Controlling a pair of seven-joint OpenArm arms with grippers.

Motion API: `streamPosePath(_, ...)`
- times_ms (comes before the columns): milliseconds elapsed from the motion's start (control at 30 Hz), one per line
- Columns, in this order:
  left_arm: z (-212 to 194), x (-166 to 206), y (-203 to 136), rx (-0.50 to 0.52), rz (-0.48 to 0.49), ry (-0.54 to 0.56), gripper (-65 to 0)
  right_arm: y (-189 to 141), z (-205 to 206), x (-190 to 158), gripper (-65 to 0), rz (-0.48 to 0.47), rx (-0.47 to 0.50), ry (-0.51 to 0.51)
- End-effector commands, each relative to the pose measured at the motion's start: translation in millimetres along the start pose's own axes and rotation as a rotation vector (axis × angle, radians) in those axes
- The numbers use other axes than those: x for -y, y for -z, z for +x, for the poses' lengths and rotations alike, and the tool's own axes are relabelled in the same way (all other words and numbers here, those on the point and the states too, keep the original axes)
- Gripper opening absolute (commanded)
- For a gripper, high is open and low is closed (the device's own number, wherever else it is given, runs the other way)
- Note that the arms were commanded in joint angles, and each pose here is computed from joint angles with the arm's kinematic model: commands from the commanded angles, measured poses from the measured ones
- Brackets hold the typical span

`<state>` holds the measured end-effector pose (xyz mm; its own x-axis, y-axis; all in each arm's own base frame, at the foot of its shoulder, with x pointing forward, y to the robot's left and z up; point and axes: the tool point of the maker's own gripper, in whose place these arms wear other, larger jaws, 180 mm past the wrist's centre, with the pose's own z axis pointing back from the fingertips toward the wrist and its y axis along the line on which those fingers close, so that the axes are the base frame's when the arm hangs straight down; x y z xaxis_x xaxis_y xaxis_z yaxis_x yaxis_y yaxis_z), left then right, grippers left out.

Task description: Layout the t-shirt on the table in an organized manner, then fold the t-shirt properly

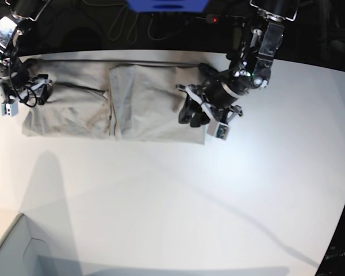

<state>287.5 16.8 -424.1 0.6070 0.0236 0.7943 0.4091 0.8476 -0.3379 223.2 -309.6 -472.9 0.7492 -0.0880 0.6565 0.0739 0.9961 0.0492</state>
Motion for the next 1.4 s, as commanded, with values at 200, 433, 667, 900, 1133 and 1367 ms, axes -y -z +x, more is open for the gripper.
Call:
streamPosePath(200,40.0,4.0,-6.7,0.11,-0.013,0.025,-46.4,12.6,-15.2,-39.9,-48.5,0.099,-0.095,-0.105)
streamPosePath(433,34.1,-67.7,-44.9,0.145,0.188,-0.066,-46.4,12.7,-11.1,-40.3,-65.0,0.098,-0.089,-0.109)
streamPosePath(667,7.4,-117.4,-76.2,0.127,0.336,-0.154,-46.8,-8.8,20.5,-42.1,-65.0,0.063,0.009,-0.178)
streamPosePath(900,-27.4,-118.3,-52.9,0.056,0.336,-0.258,-63.1,-33.8,53.9,-69.0,-65.0,0.055,0.134,-0.215)
streamPosePath(1133,-53.8,-114.2,-29.7,-0.094,0.302,-0.33,-65.0,-47.8,68.2,-76.7,-65.0,0.046,0.182,-0.246)
streamPosePath(1367,-48.3,-110.5,-24.3,-0.105,0.288,-0.332,-65.0,-65.1,79.6,-103.3,-65.0,0.065,0.24,-0.266)
